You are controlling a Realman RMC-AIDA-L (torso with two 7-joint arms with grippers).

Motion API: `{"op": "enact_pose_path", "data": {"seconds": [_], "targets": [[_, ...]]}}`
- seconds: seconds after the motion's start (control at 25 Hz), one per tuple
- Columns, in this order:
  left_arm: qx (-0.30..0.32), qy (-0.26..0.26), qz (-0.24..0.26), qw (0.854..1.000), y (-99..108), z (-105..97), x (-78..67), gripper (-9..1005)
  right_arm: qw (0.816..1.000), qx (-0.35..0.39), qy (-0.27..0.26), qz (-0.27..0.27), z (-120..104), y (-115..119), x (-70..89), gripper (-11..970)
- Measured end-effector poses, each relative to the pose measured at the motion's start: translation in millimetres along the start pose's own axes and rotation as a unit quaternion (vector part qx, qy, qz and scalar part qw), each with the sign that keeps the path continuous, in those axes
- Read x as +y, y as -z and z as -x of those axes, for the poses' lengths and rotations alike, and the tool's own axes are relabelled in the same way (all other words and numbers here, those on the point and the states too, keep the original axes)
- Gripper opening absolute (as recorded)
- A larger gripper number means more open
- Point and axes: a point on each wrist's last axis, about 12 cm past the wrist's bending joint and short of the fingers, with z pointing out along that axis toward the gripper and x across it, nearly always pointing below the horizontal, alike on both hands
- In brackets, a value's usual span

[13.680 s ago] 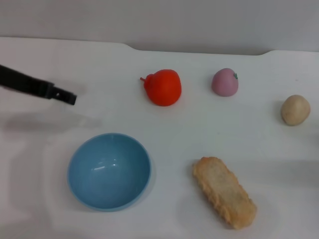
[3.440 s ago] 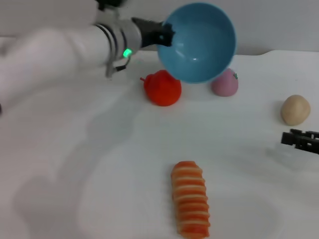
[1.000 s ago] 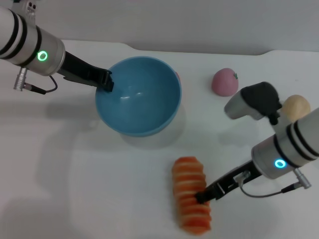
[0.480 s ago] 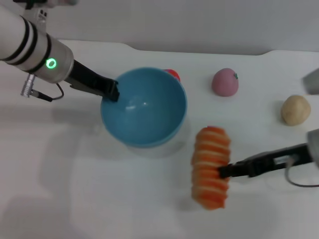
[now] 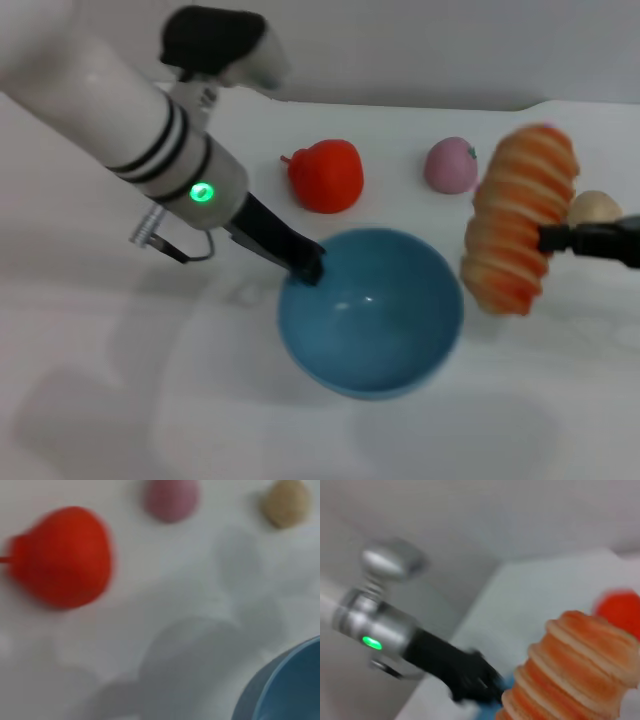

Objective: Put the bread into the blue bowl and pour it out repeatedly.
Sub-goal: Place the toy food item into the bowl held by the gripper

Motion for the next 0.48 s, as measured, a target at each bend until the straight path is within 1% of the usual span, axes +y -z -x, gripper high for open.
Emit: {"op": "enact_pose_path", "data": {"seconds": [0.04, 0.12, 0.24, 0.32, 0.48], "targets": [[0.005, -0.007, -0.005, 1.0, -3.1, 1.4, -4.6, 26, 1.0, -0.002, 0.008, 0.003, 1.6, -0.9, 1.5, 102], [0.012, -0.018, -0.014, 1.0, -8.2, 5.1, -12.5, 26, 0.999, -0.01, 0.049, 0.013, 10.3, -5.7, 8.4, 97], [0.022, -0.029, -0.028, 0.999, -15.0, 9.1, -22.3, 24, 0.994, 0.002, 0.105, 0.027, 18.8, -20.2, 15.5, 98], [0.023, -0.032, -0.037, 0.999, -16.9, 10.7, -26.2, 22, 0.991, 0.029, 0.122, 0.035, 20.1, -34.1, 17.1, 96], [0.021, -0.032, -0.041, 0.998, -16.2, 12.5, -27.5, 21, 0.988, 0.076, 0.137, 0.017, 16.1, -53.4, 14.3, 90]]}}
